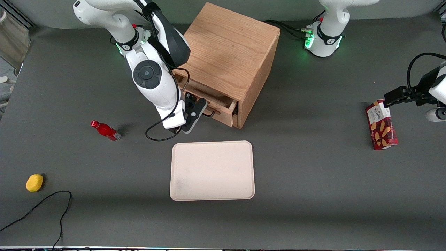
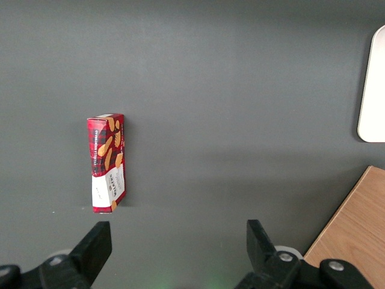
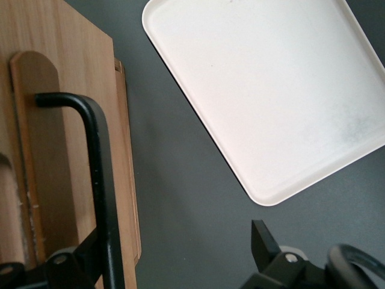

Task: Open upper drawer
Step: 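Pull the upper drawer outward by its handle with the right gripper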

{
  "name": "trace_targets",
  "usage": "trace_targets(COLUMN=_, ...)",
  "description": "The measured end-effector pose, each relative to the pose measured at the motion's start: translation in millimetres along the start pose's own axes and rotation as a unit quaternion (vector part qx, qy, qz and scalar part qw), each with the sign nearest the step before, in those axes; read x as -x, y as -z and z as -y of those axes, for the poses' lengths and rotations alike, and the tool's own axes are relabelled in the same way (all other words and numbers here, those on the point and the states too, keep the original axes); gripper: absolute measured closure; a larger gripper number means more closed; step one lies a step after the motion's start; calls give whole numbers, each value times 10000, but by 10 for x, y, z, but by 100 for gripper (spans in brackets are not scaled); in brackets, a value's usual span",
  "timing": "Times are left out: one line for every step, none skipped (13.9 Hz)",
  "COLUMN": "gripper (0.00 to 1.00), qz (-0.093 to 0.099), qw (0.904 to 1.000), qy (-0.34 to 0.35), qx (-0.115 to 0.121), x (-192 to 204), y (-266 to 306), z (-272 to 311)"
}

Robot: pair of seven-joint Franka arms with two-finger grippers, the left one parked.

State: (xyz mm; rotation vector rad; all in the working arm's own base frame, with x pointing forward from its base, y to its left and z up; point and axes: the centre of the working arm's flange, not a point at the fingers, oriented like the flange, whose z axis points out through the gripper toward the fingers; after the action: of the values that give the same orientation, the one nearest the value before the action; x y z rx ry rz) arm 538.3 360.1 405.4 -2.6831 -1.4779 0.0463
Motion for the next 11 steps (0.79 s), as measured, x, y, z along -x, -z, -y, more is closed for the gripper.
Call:
trace_targets(gripper=0, qz=1, qw=10000, qy=-1, qx=1, x=1, y=0, z=-2)
trace_targets(gripper=0, qz=-1, qw=10000, qy=-10, qx=2, x=5, y=1, z=-12)
trace_targets(gripper=0, qz=-8, qw=10000, qy=-28, qx=6, x=14, y=5, z=-36)
trace_targets(gripper=0, qz=-12, qw=10000, qy=-60, qx=10, x=31, y=10, z=-76)
trace_targets(gripper=0, qz=-26, qw=10000, qy=-93, qx=21, x=47, y=15, z=-118)
trace_targets(gripper=0, qz=-66, qw=9999, qy=-128, qx=46, x=59, y=25, z=-166)
trace_targets(gripper=0, qz=-89, qw=9998, qy=-161, qx=64, x=74, y=30, z=-212)
trace_targets(gripper=0, qz=-90, qw=9998, qy=-184, qx=66, x=87, y=24, z=-245)
trace_targets(gripper=0, qz=-98, qw=9997, qy=-195, qx=76, x=87, y=9, z=-264)
trace_targets(gripper=0, qz=-131, qw=9997, qy=-195, qx=102, x=71, y=-9, z=-273)
trace_targets(gripper=0, qz=-140, qw=9996, qy=-195, qx=116, x=57, y=-32, z=-281)
